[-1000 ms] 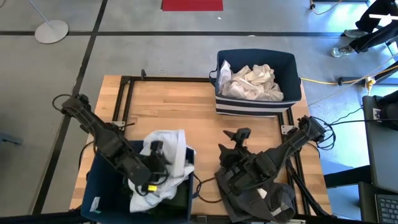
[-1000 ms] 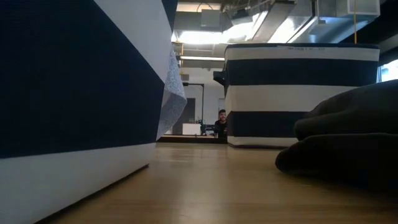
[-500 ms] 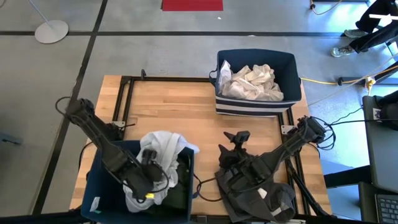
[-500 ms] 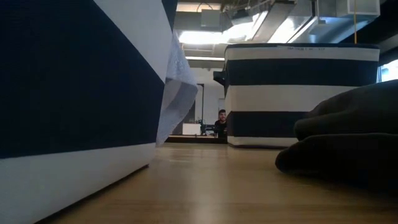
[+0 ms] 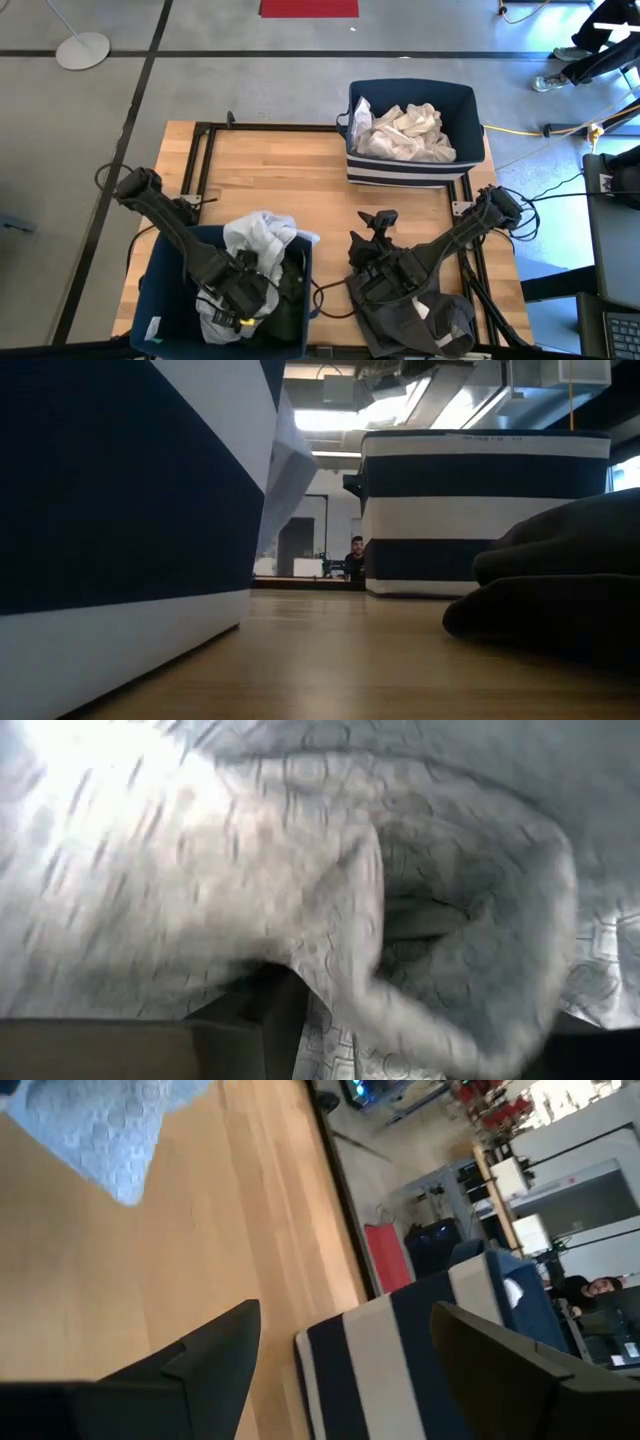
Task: Sort clothes
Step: Put the blue patterned polo shirt into the bottom laundry bin
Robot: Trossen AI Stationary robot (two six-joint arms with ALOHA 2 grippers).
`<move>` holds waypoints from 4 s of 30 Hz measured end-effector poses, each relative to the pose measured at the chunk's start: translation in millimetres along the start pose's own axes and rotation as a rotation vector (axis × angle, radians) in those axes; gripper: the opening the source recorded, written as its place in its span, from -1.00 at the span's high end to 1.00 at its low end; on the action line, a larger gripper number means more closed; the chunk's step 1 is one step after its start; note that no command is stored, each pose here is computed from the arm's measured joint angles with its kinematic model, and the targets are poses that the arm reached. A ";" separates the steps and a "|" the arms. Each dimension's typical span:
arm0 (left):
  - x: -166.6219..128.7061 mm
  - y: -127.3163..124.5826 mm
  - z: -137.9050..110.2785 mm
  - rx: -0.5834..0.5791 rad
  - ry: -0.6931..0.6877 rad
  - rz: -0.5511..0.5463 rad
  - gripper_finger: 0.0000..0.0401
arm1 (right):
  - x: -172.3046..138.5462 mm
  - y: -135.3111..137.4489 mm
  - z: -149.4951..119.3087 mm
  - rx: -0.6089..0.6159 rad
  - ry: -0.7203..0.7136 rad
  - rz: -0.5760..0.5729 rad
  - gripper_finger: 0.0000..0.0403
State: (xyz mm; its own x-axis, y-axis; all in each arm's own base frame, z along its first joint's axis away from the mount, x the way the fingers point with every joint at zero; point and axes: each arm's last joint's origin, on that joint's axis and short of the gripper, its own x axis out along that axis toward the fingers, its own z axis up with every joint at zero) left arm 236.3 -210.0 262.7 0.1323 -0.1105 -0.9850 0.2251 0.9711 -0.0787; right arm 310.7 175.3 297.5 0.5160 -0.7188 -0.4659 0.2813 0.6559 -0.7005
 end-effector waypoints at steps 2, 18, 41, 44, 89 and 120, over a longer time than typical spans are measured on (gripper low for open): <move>-16.0 2.5 -3.2 -0.026 -0.053 -0.028 0.14 | 2.8 1.1 -1.5 -0.002 0.015 0.009 -0.45; -121.2 24.3 -61.7 -0.042 -0.541 0.056 0.14 | 69.9 46.9 -13.9 0.024 -0.050 0.414 -0.45; -124.0 26.7 -64.0 -0.057 -0.578 0.111 0.14 | 136.4 51.0 -21.3 0.239 -0.477 0.472 -0.45; -123.9 26.8 -64.0 -0.057 -0.577 0.111 0.14 | 143.8 49.5 -21.3 0.231 -0.481 0.451 -0.37; -170.3 75.9 -109.3 -0.231 -0.739 0.226 0.14 | -2.7 -126.4 135.7 -0.045 -1.492 0.385 0.92; -149.5 50.7 -59.5 -0.133 -0.817 0.378 0.14 | 48.2 -34.5 114.3 0.098 -0.705 0.677 -0.22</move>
State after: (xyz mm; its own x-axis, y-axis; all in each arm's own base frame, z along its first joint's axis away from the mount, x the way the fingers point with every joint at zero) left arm 170.6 -131.7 396.8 0.8290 0.1540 -0.5376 -0.0788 0.9839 0.1604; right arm 418.3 144.4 361.0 0.9487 0.0978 -0.3006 -0.2029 0.9176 -0.3418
